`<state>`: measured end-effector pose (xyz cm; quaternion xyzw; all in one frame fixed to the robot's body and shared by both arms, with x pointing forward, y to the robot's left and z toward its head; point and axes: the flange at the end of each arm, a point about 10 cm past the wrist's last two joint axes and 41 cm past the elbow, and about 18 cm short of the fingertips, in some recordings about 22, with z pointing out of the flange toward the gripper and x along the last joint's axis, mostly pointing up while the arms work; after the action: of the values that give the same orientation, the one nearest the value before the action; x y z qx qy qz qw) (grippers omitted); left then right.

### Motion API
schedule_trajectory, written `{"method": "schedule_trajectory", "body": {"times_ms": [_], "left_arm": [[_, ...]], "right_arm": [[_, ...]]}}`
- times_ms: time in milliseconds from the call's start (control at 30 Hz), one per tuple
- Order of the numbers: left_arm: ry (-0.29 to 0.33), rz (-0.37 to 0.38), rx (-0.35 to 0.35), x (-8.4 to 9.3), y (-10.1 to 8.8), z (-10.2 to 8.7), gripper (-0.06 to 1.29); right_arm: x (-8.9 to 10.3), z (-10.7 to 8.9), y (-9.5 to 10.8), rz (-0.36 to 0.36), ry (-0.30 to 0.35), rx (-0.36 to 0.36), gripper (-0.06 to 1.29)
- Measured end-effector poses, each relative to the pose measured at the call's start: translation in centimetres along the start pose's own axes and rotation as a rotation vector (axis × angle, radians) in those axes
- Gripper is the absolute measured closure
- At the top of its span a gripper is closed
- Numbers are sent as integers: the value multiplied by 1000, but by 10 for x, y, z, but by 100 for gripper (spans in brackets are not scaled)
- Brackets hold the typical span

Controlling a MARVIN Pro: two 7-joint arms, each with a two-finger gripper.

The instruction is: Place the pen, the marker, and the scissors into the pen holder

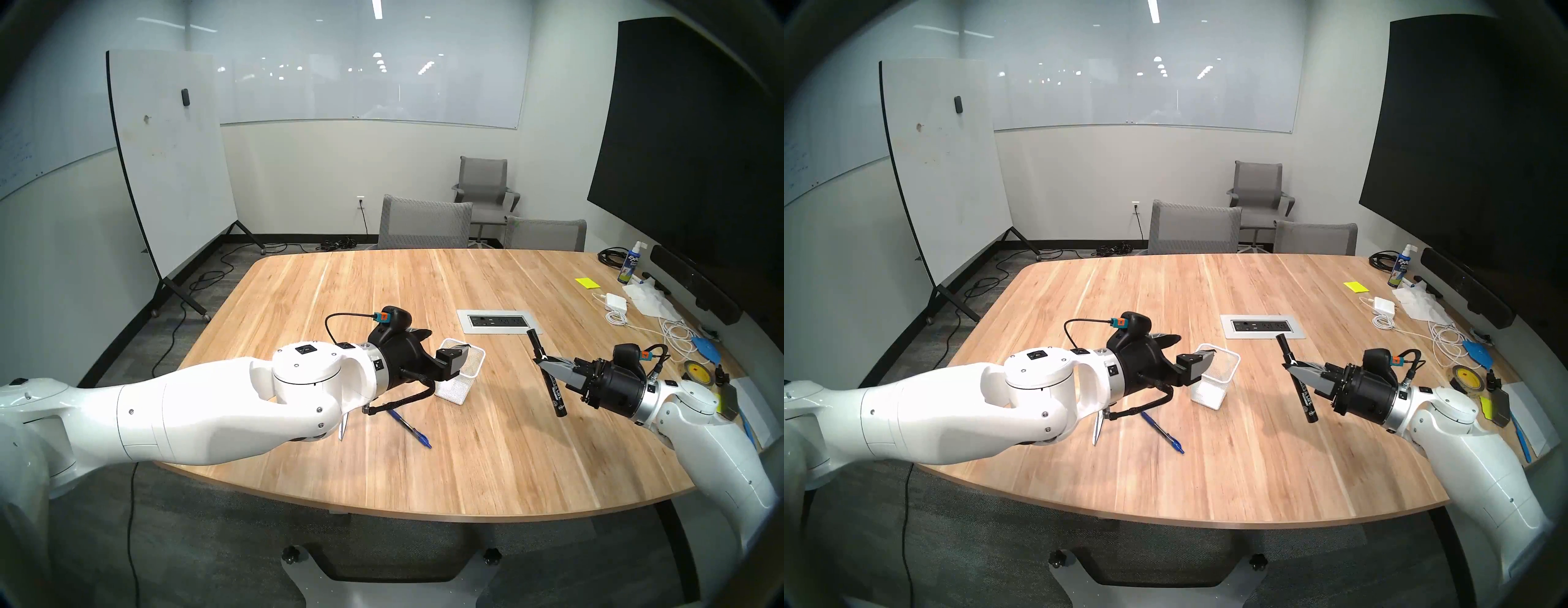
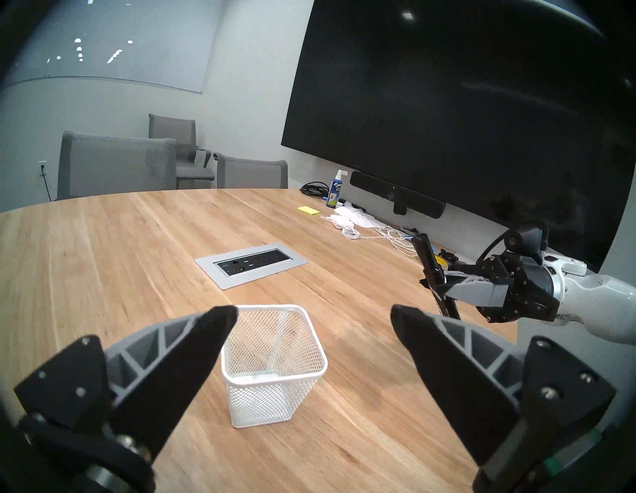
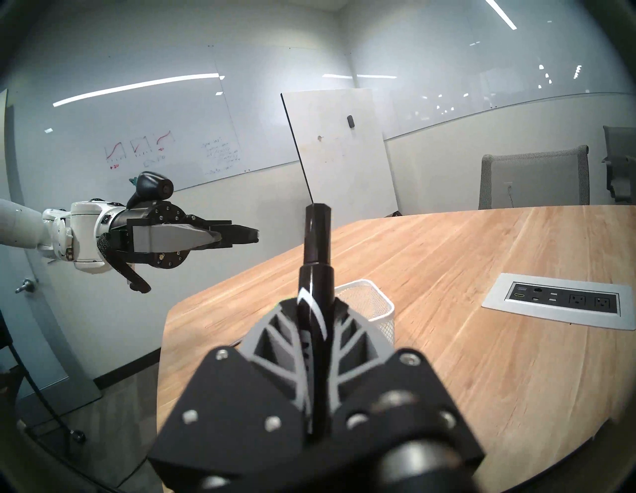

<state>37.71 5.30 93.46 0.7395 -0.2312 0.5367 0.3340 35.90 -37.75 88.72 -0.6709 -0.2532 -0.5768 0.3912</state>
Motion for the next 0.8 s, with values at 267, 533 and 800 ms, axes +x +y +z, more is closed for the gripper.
{"method": "schedule_trajectory", "body": {"times_ms": [267, 533, 800], "left_arm": [[12, -23, 4, 0, 4, 2, 3], [18, -13, -18, 2, 14, 3, 3], [22, -3, -24, 2, 17, 3, 3]], "right_arm": [[-5, 0, -7, -4, 22, 22, 116], [-11, 2, -12, -4, 32, 32, 116], [-11, 3, -13, -6, 34, 40, 116]]}}
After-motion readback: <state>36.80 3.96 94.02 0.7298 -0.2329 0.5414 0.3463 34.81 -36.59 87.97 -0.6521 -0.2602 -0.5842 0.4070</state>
